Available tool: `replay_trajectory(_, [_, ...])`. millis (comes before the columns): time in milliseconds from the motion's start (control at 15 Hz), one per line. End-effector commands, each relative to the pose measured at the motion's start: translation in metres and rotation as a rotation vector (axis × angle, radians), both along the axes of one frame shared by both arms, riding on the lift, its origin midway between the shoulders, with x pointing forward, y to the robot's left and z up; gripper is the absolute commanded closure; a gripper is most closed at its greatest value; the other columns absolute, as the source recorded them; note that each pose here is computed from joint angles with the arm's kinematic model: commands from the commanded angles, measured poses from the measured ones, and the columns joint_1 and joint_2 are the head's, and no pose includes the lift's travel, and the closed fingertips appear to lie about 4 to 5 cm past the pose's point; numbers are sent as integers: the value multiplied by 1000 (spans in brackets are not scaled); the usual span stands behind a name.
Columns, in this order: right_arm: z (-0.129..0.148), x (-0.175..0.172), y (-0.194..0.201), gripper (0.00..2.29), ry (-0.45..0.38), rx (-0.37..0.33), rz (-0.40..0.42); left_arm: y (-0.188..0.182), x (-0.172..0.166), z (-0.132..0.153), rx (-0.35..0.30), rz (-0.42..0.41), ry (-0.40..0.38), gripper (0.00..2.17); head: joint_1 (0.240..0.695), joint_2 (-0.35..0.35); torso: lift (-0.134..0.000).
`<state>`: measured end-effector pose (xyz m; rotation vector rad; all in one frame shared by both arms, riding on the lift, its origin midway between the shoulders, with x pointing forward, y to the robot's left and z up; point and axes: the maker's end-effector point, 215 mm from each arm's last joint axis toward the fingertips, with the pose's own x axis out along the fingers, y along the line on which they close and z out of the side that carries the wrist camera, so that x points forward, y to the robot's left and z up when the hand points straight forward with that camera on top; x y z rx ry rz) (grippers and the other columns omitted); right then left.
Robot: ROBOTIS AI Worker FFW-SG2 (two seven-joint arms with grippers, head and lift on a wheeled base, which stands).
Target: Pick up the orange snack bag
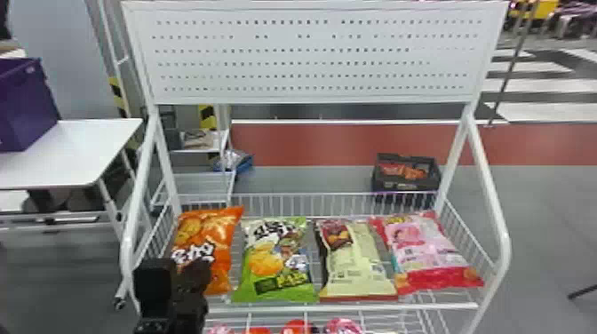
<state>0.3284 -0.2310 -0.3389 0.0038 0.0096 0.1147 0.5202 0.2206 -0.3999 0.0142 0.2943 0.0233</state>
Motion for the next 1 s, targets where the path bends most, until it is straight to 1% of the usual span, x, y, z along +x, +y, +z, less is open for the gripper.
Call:
replay_trajectory(0, [1,0,0,167,-4,-1,2,-12,-22,28,-26,-25,-41,1352,499,0,0])
replay_trajectory(133, [0,0,0,167,-2,0,1,-12,-45,43,-35,-33,-71,1352,499,0,0])
replay_trajectory(200, [1,0,0,167,-3,-1,3,-6,-57,47,-33,-29,-81,1352,499,0,0])
replay_trajectory(400, [-1,0,-1,167,1,0,2,-1,-88,56,-43,-32,-115,1352,499,0,0])
replay_trajectory(467, [-2,-1,-1,167,3,-2,3,-3,-99,57,-46,-46,-121,1355,499,0,0])
replay_trajectory(533, [-2,0,-1,167,1,-2,3,-3,-108,53,-31,-57,-113,1352,499,0,0])
replay_trajectory(667, [-4,-1,-1,167,6,-3,2,-1,-120,55,-25,-66,-124,1352,499,0,0])
replay_trajectory(933, [-5,-1,-2,171,8,-3,0,3,-149,70,-54,-55,-194,1352,499,0,0])
